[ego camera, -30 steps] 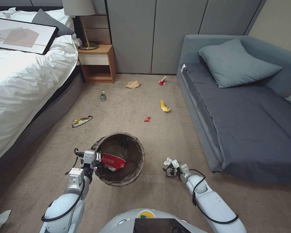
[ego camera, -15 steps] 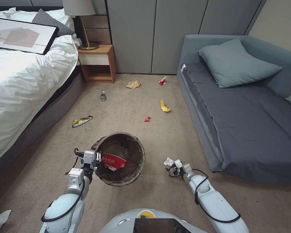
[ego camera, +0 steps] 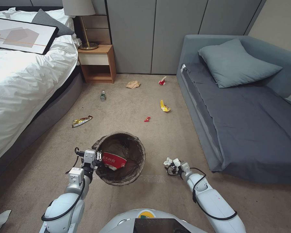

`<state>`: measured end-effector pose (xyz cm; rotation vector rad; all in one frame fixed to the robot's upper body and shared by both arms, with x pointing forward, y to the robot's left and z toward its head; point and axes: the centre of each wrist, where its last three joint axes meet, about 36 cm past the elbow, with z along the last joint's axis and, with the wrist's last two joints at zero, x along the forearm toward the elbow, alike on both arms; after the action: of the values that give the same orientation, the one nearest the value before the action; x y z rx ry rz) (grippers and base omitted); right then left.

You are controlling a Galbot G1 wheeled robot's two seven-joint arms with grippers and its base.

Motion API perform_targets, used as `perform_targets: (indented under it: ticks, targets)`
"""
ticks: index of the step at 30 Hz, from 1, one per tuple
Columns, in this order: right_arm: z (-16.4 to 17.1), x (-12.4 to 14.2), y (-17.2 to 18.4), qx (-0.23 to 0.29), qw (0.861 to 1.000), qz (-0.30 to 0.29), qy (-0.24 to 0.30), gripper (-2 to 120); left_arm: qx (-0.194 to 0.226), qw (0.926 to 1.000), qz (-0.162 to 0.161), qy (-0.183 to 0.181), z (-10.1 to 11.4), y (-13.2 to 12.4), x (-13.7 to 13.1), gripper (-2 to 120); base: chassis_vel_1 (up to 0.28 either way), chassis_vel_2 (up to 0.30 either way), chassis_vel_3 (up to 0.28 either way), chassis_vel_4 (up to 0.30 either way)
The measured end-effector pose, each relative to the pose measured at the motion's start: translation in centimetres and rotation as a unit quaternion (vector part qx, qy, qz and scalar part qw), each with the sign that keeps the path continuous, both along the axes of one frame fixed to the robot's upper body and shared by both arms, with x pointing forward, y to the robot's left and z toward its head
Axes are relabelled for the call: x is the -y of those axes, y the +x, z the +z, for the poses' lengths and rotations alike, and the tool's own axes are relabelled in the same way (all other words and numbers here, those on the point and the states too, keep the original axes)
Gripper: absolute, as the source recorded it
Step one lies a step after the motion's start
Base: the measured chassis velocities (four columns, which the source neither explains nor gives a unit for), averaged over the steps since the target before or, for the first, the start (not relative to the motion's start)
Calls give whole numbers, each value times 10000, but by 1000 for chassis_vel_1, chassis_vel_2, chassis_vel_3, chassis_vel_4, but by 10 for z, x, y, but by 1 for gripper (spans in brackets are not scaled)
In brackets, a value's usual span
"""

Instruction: Pick up the trash bin, then pick up the garbage from the floor and place it into the trash bin.

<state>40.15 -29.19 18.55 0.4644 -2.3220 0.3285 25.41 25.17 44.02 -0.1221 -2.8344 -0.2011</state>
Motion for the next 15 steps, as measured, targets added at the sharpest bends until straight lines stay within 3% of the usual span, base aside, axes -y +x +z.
perform_targets:
  ticks: [15]
  targets:
    - [-5, -2, 3, -56, 10000, 11, -62, 100, 1, 10000, 10, -18, -1, 3, -3, 3, 0, 0, 0, 0]
